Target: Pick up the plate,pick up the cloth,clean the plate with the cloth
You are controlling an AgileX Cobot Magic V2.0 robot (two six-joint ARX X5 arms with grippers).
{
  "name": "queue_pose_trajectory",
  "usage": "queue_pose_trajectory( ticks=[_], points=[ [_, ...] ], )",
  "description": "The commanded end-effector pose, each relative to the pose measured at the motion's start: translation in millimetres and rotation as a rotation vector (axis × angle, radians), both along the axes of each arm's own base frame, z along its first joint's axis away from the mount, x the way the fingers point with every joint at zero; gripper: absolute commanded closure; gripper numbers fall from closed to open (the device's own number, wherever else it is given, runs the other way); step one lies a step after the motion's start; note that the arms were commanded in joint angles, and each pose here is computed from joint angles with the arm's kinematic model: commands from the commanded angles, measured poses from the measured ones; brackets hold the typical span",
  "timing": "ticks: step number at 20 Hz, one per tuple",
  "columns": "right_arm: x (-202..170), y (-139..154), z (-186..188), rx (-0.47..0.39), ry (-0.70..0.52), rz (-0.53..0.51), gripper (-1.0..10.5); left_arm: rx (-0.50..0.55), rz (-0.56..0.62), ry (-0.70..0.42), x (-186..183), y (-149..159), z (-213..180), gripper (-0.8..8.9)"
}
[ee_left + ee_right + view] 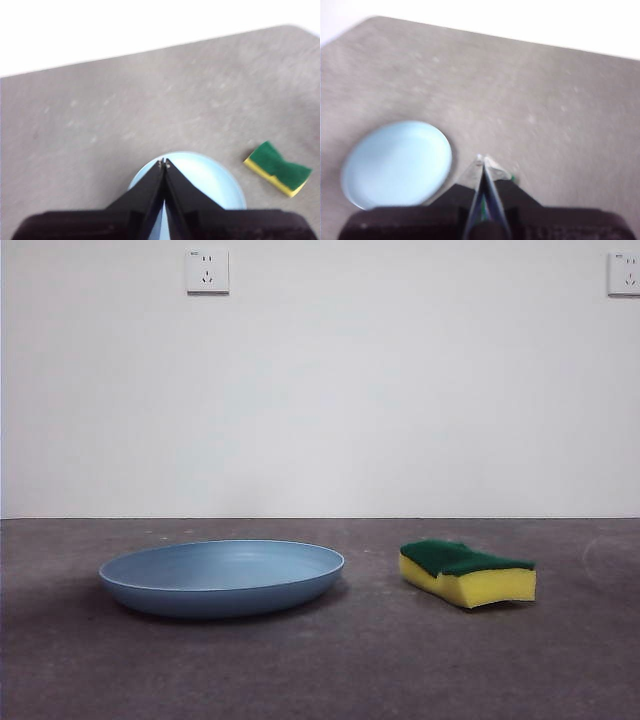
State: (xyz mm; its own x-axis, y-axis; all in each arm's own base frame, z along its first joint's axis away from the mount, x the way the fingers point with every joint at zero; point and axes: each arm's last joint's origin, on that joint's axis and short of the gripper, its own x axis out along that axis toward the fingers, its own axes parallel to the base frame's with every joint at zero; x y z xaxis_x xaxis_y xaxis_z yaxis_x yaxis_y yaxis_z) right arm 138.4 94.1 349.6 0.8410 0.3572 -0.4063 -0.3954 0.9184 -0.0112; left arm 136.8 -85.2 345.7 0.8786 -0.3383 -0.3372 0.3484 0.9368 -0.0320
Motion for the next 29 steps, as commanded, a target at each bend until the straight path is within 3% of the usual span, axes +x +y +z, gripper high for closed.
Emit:
queue_pose_trajectory(
  ticks=[1, 6, 8, 16, 23, 25, 29],
  points=[
    [-8, -3, -39, 0.018, 0.02, -0.027, 9.6, 0.001, -0.025, -0.036, -6, -5, -28, 8.22],
    [-13, -5, -78, 0.016, 0.052, -0.026, 9.6, -0.029, -0.062, -0.08, -11, -10, -76, 8.21],
    [-13, -5, -82, 0.026, 0.088, -0.042, 9.6, -0.013, -0.067, -0.047, -12, -11, -87, 8.21],
    [-13, -5, -82, 0.027, 0.095, -0.045, 9.6, 0.082, -0.07, 0.069, -16, -8, -100, 8.16],
    [-13, -5, -82, 0.027, 0.095, -0.045, 9.6, 0.091, -0.073, 0.082, -16, -8, -102, 8.16],
    [-13, -5, -82, 0.027, 0.095, -0.045, 9.6, 0.145, -0.044, 0.02, -19, 1, -96, 8.16],
    [-13, -5, -82, 0.027, 0.095, -0.046, 9.6, 0.019, 0.081, -0.13, -16, 28, -81, 8.16]
  ],
)
